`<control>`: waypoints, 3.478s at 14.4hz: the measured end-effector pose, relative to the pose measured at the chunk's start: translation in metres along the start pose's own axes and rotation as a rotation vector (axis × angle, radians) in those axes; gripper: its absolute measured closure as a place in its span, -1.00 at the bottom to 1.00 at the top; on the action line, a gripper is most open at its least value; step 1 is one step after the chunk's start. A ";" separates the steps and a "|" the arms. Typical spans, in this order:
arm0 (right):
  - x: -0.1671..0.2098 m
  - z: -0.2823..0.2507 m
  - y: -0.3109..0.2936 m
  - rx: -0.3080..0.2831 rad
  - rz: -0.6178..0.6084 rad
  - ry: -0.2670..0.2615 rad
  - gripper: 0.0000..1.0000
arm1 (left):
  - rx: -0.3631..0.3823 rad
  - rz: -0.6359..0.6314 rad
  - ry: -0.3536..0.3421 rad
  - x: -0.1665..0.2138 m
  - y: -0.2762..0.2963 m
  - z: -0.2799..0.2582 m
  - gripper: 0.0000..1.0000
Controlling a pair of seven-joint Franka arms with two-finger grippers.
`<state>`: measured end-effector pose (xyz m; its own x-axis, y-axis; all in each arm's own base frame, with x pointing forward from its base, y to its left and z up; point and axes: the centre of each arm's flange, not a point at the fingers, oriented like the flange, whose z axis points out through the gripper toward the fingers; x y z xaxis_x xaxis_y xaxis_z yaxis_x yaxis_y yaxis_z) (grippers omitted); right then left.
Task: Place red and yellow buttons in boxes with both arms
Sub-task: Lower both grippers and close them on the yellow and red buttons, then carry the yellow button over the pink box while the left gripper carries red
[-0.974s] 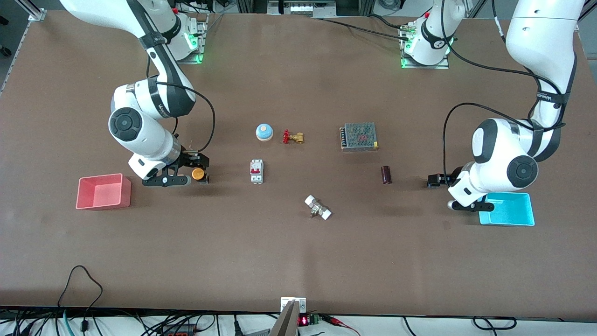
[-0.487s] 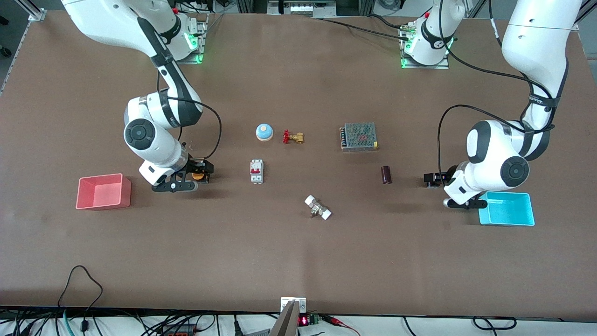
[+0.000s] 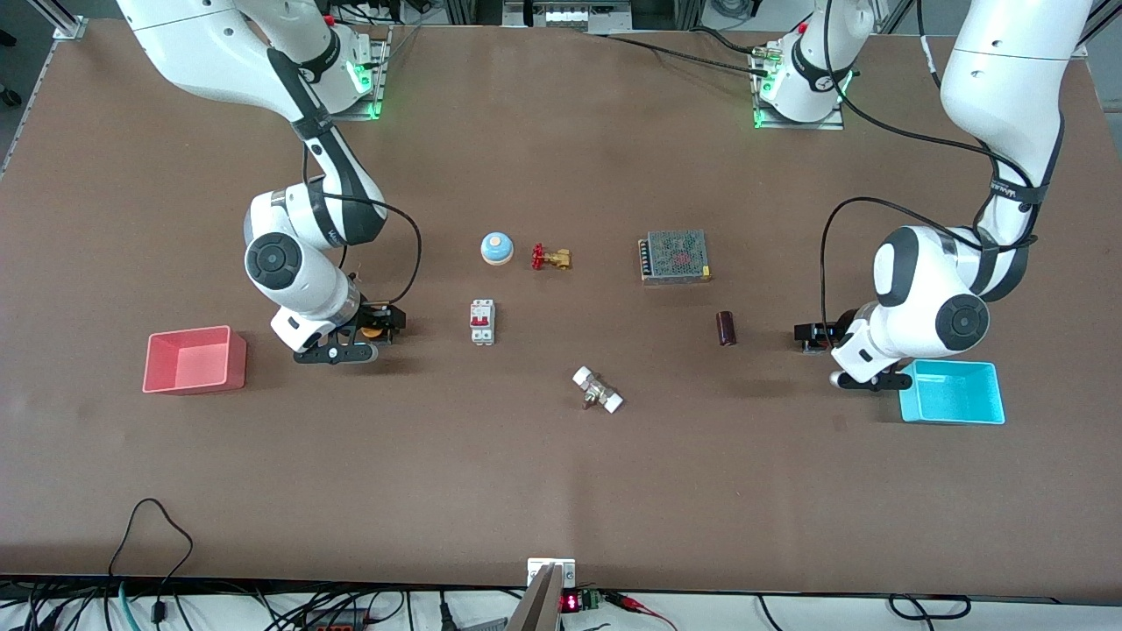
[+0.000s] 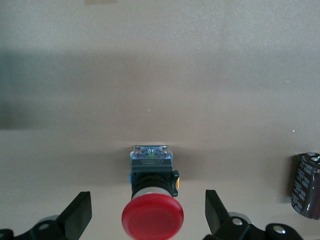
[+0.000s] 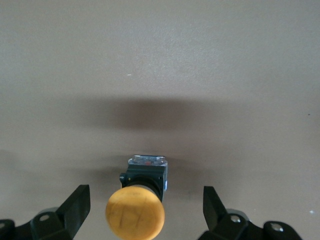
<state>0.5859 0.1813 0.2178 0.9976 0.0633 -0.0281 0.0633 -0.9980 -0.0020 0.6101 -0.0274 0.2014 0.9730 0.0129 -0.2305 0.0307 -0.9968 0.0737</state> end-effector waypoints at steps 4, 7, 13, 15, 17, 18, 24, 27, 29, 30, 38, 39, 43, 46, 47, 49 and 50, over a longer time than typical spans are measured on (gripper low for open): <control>-0.001 0.001 -0.005 0.000 -0.010 -0.001 -0.92 | 0.000 -0.001 -0.006 0.000 -0.001 0.008 -0.96; -0.001 0.001 -0.004 0.000 -0.010 -0.001 -0.31 | -0.001 0.000 -0.009 0.000 0.000 0.011 -0.76; 0.000 -0.001 -0.004 -0.001 -0.027 0.006 0.29 | 0.000 0.012 0.003 0.002 -0.002 0.009 0.16; 0.008 -0.016 0.002 0.000 -0.037 0.031 0.29 | 0.004 0.016 0.030 0.006 -0.009 -0.005 0.16; 0.021 -0.058 0.034 -0.016 -0.034 0.037 0.29 | 0.008 -0.006 0.047 0.004 -0.025 -0.043 0.16; 0.027 -0.084 0.062 -0.026 -0.045 0.037 0.29 | 0.005 -0.024 0.050 0.001 -0.037 -0.071 0.16; 0.028 -0.176 0.264 -0.067 -0.077 0.021 0.29 | 0.011 -0.096 0.040 -0.009 -0.153 -0.165 0.16; 0.027 -0.131 0.317 -0.070 -0.053 -0.015 0.29 | 0.026 -0.069 0.048 0.010 -0.160 -0.160 0.16; 0.036 -0.095 0.323 -0.056 -0.037 -0.014 0.29 | 0.024 -0.059 0.050 0.027 -0.170 -0.149 0.16; 0.041 -0.080 0.322 -0.043 -0.029 -0.012 0.29 | 0.022 -0.052 0.051 0.036 -0.178 -0.143 0.16; 0.052 -0.027 0.315 -0.007 -0.001 -0.005 0.29 | 0.016 -0.030 0.064 0.073 -0.201 -0.111 0.16; 0.051 -0.023 0.314 -0.006 -0.001 -0.011 0.29 | 0.016 -0.026 0.065 0.077 -0.202 -0.105 0.16; 0.052 -0.009 0.311 -0.007 -0.006 -0.020 0.29 | 0.011 -0.015 0.052 0.088 -0.205 -0.076 0.16; 0.054 -0.007 0.310 -0.012 -0.009 -0.009 0.10 | 0.007 -0.011 0.038 0.090 -0.206 -0.062 0.16; 0.054 -0.007 0.310 -0.013 -0.010 -0.008 -0.07 | 0.007 -0.010 0.039 0.091 -0.206 -0.059 0.16; 0.054 -0.006 0.310 -0.013 -0.010 -0.008 -0.44 | 0.007 -0.009 0.040 0.093 -0.206 -0.053 0.16; 0.054 -0.006 0.310 -0.013 -0.010 -0.008 -0.63 | 0.006 -0.008 0.037 0.093 -0.207 -0.050 0.16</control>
<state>0.6596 -0.1245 0.2218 0.9967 0.0732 -0.0358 0.0736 -0.9972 0.0108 0.7061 0.1837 0.2130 0.9805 0.0239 -0.1948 0.0373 -0.9971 0.0657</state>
